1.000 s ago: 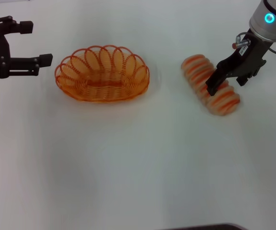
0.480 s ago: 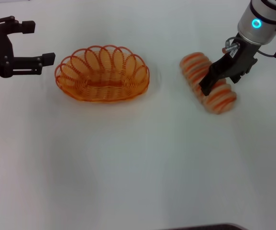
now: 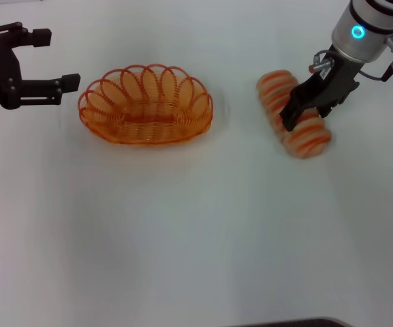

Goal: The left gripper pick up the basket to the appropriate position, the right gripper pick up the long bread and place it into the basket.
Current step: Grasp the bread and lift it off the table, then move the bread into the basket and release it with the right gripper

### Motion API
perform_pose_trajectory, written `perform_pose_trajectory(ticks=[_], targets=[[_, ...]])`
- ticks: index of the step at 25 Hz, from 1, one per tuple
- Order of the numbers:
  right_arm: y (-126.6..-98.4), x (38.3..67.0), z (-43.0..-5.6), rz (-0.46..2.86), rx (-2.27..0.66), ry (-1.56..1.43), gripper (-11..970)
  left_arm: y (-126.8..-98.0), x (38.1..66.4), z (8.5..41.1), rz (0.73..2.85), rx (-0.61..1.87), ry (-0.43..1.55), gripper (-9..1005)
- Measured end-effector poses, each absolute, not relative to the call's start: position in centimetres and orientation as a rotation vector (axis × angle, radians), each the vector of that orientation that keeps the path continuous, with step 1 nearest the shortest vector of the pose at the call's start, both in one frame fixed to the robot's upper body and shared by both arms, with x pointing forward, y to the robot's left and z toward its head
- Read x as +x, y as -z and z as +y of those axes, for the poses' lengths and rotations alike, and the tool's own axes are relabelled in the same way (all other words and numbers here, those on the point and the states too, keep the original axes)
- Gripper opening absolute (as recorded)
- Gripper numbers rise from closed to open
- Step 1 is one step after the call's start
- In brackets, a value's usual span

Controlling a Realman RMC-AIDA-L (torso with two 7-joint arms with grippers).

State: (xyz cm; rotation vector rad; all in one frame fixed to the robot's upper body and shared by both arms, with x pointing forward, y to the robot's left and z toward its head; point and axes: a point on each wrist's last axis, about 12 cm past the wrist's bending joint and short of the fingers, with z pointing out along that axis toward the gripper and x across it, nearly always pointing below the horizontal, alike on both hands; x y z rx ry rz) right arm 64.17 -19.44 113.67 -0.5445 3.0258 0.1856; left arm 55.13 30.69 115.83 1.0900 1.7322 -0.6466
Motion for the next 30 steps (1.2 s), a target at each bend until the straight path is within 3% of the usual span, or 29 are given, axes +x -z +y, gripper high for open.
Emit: perform_pose_trajectory(ticks=[7, 13, 21, 30], targets=[[-113.2, 63.7, -19.2, 3.037, -0.547, -0.200, 594, -115.8, 55.1, 30.6, 1.731, 1.090, 0.651, 873], [-114.2, 63.9, -19.4, 2.995, -0.534, -0.213, 532, -115.8, 55.1, 30.6, 1.731, 1.088, 0.651, 873], [-118.3, 64.6, -19.4, 2.868, -0.639, -0.189, 455, -116.0, 55.1, 30.7, 1.718, 1.064, 0.657, 873], [-123.7, 66.1, -14.6, 2.529, -1.219, -0.151, 342, -116.2, 55.2, 30.6, 1.702, 1.045, 0.666, 873]])
